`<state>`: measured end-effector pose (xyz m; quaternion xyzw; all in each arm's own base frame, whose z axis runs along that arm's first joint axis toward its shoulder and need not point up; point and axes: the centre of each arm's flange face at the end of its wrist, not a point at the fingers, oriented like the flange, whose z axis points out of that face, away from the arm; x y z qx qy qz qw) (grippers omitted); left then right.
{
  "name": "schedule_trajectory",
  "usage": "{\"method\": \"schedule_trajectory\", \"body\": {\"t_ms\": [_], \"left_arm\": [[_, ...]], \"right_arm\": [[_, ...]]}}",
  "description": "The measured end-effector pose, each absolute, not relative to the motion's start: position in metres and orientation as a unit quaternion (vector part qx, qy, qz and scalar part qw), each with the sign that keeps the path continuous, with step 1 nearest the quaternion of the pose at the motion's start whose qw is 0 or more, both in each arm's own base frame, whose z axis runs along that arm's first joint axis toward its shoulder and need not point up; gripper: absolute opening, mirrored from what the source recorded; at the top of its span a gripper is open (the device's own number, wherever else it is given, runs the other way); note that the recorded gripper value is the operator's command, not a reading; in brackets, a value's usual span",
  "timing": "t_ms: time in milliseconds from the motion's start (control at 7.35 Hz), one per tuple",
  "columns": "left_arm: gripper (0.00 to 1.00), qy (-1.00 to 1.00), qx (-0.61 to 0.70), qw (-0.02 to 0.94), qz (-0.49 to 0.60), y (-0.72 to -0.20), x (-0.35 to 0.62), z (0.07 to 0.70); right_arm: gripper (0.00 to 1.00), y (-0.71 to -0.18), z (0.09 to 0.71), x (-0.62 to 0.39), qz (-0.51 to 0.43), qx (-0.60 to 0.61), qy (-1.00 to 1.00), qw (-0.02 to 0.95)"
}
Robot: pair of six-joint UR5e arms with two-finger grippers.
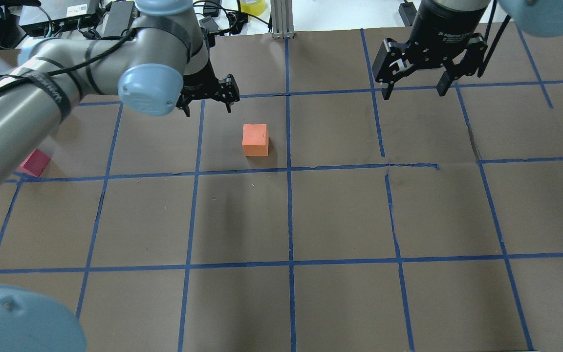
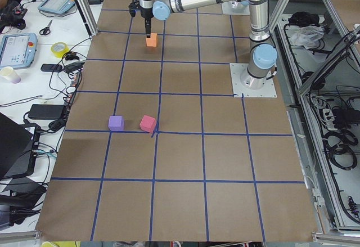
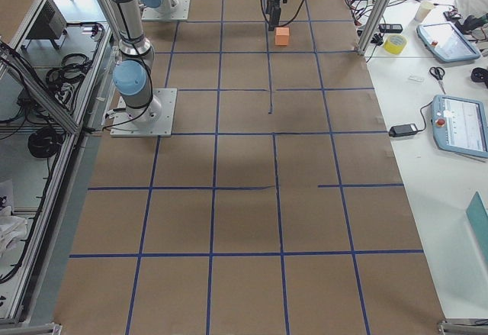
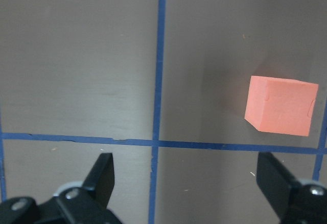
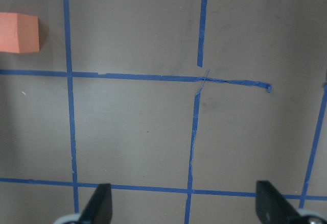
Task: Arrange blocks in a line
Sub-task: 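Reach the left gripper to the orange cube and grasp it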
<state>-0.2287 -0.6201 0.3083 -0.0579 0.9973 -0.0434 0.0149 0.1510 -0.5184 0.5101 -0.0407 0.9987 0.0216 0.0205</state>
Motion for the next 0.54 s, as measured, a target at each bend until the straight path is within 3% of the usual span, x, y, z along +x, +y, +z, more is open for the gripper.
{"method": "schedule_trajectory", "body": {"t_ms": [544], "left_arm": [[1.00, 0.997, -0.057, 0.004, -0.055, -0.640, -0.286, 0.234]], "right_arm": [[1.00, -0.482, 0.540, 0.139, 0.021, -0.062, 0.998, -0.023]]}}
